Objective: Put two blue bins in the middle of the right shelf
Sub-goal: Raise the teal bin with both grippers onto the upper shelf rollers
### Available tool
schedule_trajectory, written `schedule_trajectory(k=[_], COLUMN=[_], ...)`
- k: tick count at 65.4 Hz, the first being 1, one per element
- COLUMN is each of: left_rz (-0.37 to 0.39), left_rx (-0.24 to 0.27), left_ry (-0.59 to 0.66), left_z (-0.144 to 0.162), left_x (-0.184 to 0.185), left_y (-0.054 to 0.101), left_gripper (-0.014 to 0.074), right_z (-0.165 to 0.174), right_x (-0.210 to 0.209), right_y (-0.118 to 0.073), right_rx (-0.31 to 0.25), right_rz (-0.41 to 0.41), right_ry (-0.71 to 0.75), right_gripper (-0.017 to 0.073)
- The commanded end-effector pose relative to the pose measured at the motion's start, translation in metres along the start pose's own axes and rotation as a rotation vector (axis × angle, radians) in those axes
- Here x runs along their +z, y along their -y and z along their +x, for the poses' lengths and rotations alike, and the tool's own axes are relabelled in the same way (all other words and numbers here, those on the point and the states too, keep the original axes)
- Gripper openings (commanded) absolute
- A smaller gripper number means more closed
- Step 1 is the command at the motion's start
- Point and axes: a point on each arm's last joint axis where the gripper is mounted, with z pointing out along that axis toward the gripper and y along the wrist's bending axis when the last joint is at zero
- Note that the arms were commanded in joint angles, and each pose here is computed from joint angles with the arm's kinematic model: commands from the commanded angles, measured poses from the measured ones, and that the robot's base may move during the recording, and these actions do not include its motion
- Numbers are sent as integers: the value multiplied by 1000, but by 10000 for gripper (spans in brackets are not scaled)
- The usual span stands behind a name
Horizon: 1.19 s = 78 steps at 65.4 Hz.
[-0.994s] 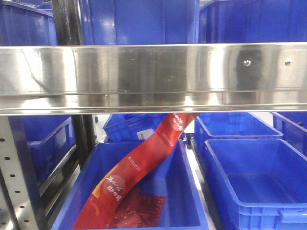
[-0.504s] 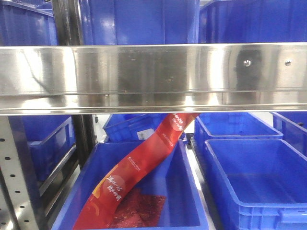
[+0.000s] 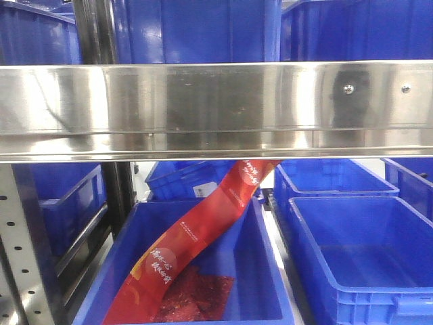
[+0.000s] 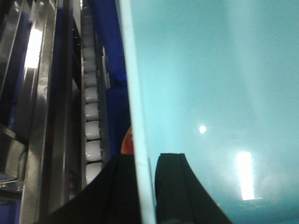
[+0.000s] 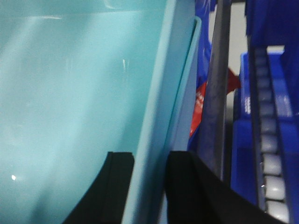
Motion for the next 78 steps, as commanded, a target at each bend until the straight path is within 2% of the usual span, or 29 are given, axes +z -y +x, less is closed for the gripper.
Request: schedule_trajectory(k=[1, 16, 32, 35, 39, 42, 47, 52, 56, 60, 65, 68, 78], left_rz=[-67, -95, -121, -124, -129, -131, -135, -135, -137, -139, -138, -137, -131], left_rx=[40, 58, 55, 56, 57, 57, 56, 56, 57, 57, 55, 54, 46], left_ry=[49, -58, -108, -122, -147, -162, -176, -176, -174, -180, -174, -170, -124], left_z=[-4, 8, 12, 14, 16, 18, 19, 19, 19, 19, 18, 18, 13], left_x=[7, 45, 67, 71, 75, 78, 78, 78, 77, 77, 74, 71, 49], left_y=[-7, -6, -10, -10, -10, -9, -10, -10, -10, -10, -11, -11, -14], left_gripper=[-111, -111, -111, -110, -92, -57, 52, 180, 340, 475, 592, 615, 610], right_z=[-5, 8, 21, 22, 23, 23, 24, 24, 24, 23, 21, 20, 11], right_x=[5, 41, 67, 70, 71, 72, 72, 72, 71, 68, 64, 61, 37], right_y=[1, 9, 16, 17, 17, 18, 18, 18, 17, 17, 16, 15, 11], right_rx=[8, 24, 35, 36, 37, 37, 38, 38, 37, 36, 35, 33, -3], right_rz=[-4, 10, 24, 25, 26, 27, 27, 27, 26, 25, 23, 21, 35], right_ry=[41, -61, -153, -159, -168, -173, -179, -183, -182, -176, -168, -160, -106], right_gripper=[-153, -153, -148, -112, -3, 92, 291, 450, 539, 570, 559, 552, 514])
